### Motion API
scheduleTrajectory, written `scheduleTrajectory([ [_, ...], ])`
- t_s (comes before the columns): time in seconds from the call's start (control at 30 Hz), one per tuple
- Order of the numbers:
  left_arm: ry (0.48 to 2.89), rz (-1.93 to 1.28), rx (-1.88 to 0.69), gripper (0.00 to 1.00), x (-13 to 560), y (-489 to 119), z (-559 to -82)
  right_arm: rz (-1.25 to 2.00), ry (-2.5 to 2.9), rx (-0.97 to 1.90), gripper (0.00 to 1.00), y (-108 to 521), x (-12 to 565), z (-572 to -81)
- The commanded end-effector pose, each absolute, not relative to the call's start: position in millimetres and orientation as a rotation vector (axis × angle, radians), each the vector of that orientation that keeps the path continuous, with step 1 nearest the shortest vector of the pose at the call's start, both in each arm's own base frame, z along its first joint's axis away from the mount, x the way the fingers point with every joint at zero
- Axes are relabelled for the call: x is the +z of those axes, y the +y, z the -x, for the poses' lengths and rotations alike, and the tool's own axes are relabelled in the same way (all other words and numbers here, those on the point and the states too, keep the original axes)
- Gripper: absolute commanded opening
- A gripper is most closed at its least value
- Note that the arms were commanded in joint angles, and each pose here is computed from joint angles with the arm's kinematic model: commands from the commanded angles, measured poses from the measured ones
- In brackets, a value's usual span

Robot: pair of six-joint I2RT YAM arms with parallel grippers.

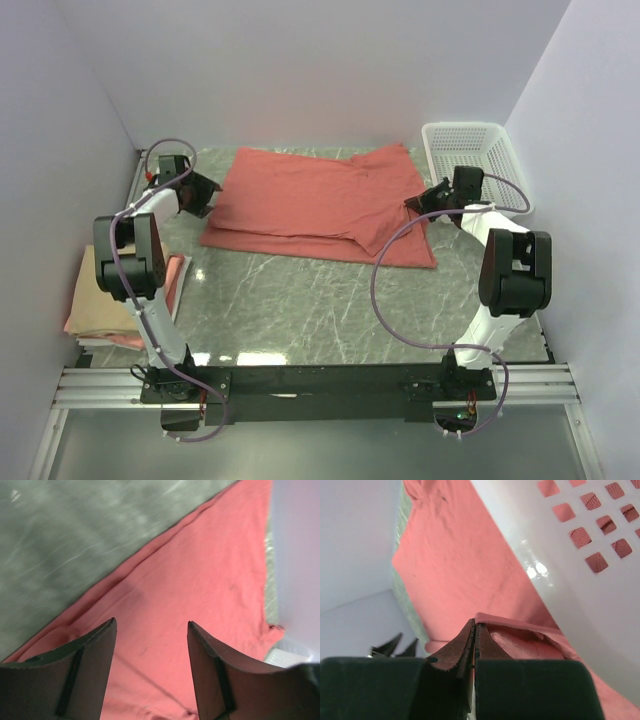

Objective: Fold and stack the t-shirts
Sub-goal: Fold the tshirt

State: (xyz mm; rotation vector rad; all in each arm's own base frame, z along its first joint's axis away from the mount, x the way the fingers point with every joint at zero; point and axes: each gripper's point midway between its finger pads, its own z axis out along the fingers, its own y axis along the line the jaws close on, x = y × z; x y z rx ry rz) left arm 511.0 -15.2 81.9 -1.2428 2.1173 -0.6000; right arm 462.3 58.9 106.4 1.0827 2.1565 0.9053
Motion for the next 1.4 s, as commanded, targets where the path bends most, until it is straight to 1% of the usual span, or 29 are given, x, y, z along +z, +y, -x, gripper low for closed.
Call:
scheduleTrajectory([
  [0.0, 2.063, 1.252, -0.529, 0.63, 105, -6, -491, -1.118, 2.053, 0.953, 0.0, 54, 114, -478],
  [0.07, 2.061, 1.287, -0.49, 0.63, 97, -2, -479, -1.13, 2.053, 0.947, 0.0, 53, 110, -479],
  [0.2, 2.049, 1.304, -0.481, 0.63, 95, -2, -470, -1.132, 2.055, 0.935, 0.0, 52, 107, -480],
  [0.27, 2.068, 1.299, -0.476, 0.63, 92, -7, -470, -1.124, 2.052, 0.937, 0.03, 52, 108, -481],
  [0.3, 2.08, 1.306, -0.465, 0.63, 86, -8, -470, -1.123, 2.052, 0.936, 0.09, 51, 108, -481],
  [0.37, 2.087, 1.313, -0.461, 0.63, 83, -11, -471, -1.104, 2.051, 0.933, 0.16, 52, 110, -479],
  [0.4, 2.088, 1.313, -0.465, 0.63, 82, -12, -471, -1.095, 2.052, 0.928, 0.24, 52, 111, -479],
  [0.47, 2.082, 1.317, -0.466, 0.63, 83, -12, -471, -1.075, 2.053, 0.919, 0.32, 52, 115, -480],
  [0.5, 2.076, 1.308, -0.473, 0.63, 85, -13, -473, -1.058, 2.063, 0.909, 0.42, 52, 114, -479],
  [0.53, 2.076, 1.298, -0.481, 0.64, 85, -14, -475, -1.043, 2.063, 0.906, 0.45, 53, 118, -481],
  [0.57, 2.072, 1.293, -0.483, 0.64, 88, -13, -478, -1.02, 2.081, 0.893, 0.51, 54, 118, -479],
  [0.67, 2.08, 1.292, -0.494, 0.64, 87, -15, -486, -0.948, 2.084, 0.85, 0.58, 55, 129, -479],
  [0.73, 2.088, 1.286, -0.496, 0.64, 89, -16, -488, -0.919, 2.096, 0.785, 0.58, 54, 136, -473],
  [0.8, 2.065, 1.273, -0.504, 0.64, 100, -15, -489, -0.874, 2.147, 0.692, 0.58, 56, 130, -460],
  [0.83, 2.06, 1.277, -0.496, 0.64, 102, -14, -486, -0.846, 2.137, 0.675, 0.58, 58, 138, -456],
  [0.9, 2.036, 1.27, -0.493, 0.64, 114, -12, -483, -0.779, 2.183, 0.618, 0.58, 71, 133, -443],
  [1.03, 2.039, 1.276, -0.432, 0.66, 121, -5, -469, -0.735, 2.2, 0.468, 0.59, 71, 128, -430],
  [1.2, 2.024, 1.294, -0.396, 0.66, 124, -1, -449, -0.654, 2.264, 0.397, 0.59, 83, 116, -416],
  [1.37, 2.028, 1.345, -0.372, 0.66, 107, -1, -430, -0.568, 2.313, 0.418, 0.59, 108, 104, -409],
])
